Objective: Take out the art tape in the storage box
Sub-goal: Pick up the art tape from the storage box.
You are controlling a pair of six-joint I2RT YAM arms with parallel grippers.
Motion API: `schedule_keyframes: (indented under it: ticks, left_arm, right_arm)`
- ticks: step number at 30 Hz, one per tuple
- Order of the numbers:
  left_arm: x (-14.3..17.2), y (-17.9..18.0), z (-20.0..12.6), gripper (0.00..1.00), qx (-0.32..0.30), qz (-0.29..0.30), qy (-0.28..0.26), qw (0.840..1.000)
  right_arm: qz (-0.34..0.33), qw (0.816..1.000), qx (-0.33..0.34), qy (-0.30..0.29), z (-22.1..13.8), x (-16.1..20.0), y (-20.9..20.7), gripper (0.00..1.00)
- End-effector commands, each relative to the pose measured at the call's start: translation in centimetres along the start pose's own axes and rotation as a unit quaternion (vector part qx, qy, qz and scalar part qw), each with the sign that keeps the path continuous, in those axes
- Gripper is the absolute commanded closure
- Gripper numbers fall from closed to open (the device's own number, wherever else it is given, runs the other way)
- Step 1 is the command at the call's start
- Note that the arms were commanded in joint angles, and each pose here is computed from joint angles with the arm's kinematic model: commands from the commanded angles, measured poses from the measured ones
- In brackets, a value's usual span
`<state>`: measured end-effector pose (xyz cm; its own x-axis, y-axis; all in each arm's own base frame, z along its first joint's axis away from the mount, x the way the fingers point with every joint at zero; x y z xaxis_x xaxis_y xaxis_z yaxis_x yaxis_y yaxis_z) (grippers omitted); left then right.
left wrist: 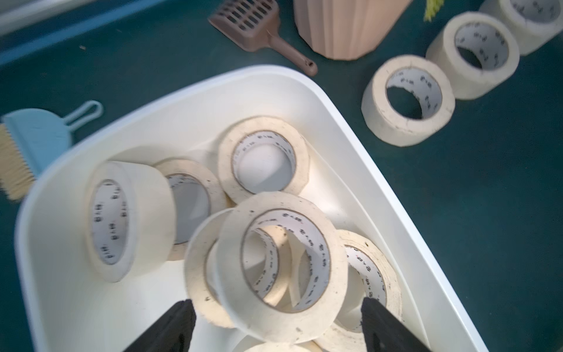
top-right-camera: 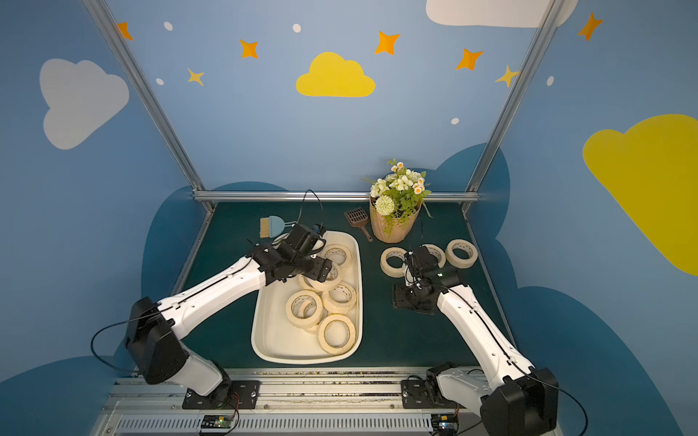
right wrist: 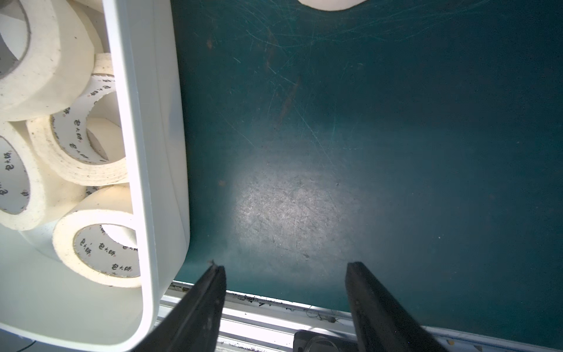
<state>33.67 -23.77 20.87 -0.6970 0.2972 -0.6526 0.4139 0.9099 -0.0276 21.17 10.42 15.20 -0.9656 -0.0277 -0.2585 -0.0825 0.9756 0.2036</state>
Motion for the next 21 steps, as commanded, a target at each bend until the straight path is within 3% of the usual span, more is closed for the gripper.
schedule_keyframes:
  ticks: [1,4,16,18,21]
  left_arm:
    - [1.5,3.2,2.0,0.13,-0.015,-0.028,0.016,0.999]
    - [1.8,4.2,3.6,0.15,-0.002,-0.054,0.023,0.998]
    - [3.9,2.3,7.7,0.22,0.039,-0.049,0.094,0.994]
    - [4.3,2.3,8.4,0.29,0.036,-0.048,0.105,0.993]
    - [4.5,2.2,8.9,0.53,0.036,-0.047,0.113,0.992]
  right_arm:
    - [-0.003,1.0,-0.004,0.003,0.2,0.3,0.1,0.32]
    - [-0.004,1.0,-0.002,0.004,0.1,0.3,0.1,0.32]
    - [-0.005,1.0,-0.002,0.009,0.1,0.2,0.2,0.33]
    - [-0.005,1.0,-0.005,0.007,0.1,0.1,0.4,0.33]
    - [-0.01,1.0,-0.014,0.005,0.0,-0.2,1.2,0.33]
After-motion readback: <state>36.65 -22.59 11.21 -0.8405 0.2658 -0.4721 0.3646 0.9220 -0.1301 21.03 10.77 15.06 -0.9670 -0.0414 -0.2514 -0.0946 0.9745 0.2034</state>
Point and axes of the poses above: each gripper's point midway between its finger pads, its own z axis out along the fingers, its own y axis along the line the jaws close on, x = y × z, the point moved 1 cm from there along -z, back along the fingers, and after that the axes turned 1 degree about z, right-handed, at the moved point
